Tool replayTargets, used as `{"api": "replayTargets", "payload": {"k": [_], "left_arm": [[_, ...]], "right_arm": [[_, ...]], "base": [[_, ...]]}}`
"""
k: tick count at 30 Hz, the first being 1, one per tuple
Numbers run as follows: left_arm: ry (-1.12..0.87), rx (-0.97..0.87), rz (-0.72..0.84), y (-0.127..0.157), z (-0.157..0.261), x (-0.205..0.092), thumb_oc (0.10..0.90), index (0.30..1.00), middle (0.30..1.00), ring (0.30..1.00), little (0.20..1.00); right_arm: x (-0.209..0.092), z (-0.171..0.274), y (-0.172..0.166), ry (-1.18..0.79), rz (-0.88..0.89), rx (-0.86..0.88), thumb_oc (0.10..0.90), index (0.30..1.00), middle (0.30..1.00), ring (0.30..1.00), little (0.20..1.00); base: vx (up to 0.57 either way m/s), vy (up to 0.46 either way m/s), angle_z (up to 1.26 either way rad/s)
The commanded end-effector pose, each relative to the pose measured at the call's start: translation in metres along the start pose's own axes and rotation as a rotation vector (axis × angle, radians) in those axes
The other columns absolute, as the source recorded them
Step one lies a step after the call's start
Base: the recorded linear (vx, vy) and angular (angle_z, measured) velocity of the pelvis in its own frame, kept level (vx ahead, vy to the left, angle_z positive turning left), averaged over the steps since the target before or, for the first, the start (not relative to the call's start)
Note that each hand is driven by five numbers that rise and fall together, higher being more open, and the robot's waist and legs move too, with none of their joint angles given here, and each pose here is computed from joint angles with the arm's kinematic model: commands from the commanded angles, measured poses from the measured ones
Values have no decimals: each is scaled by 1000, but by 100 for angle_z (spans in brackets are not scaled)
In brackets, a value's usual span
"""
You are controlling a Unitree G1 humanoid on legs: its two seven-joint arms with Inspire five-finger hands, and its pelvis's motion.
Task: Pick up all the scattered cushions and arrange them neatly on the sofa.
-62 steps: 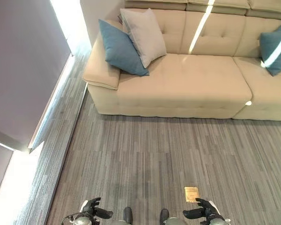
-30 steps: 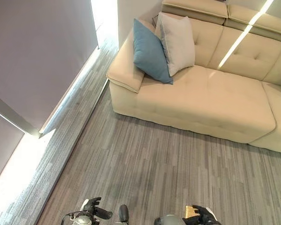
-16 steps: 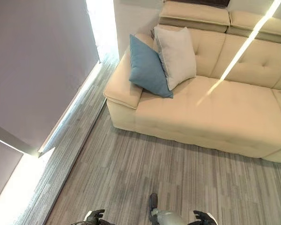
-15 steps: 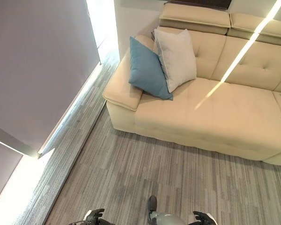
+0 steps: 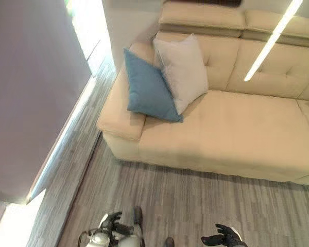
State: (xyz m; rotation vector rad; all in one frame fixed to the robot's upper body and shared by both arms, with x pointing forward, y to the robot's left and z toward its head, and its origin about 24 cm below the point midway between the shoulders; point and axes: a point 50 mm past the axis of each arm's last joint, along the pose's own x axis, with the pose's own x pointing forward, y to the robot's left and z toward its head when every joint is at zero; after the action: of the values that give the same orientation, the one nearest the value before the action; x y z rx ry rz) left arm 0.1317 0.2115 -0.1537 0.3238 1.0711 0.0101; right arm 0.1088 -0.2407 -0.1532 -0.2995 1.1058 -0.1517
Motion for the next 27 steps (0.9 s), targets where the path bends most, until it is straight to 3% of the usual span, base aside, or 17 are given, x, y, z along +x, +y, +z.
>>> {"api": "replayTargets", "payload": {"k": [1,12,27], "left_arm": [[7,48,34,12,-5,-1,800,900,900,900,900],[-1,50,65,24,0,0,800,900,900,900,900],[-19,19,16,5,4,1,800,900,900,900,900]], "right_arm": [[3,21,-15,-83,-47,-15,800,900,900,900,900],[5,45,-15,-151,-51,-61,800,900,900,900,900],[4,29,-24,-104,-74,-25,800,900,900,900,900]], "base": [[208,208,-67],[202,-52,-18],[138,-176,-4]]}}
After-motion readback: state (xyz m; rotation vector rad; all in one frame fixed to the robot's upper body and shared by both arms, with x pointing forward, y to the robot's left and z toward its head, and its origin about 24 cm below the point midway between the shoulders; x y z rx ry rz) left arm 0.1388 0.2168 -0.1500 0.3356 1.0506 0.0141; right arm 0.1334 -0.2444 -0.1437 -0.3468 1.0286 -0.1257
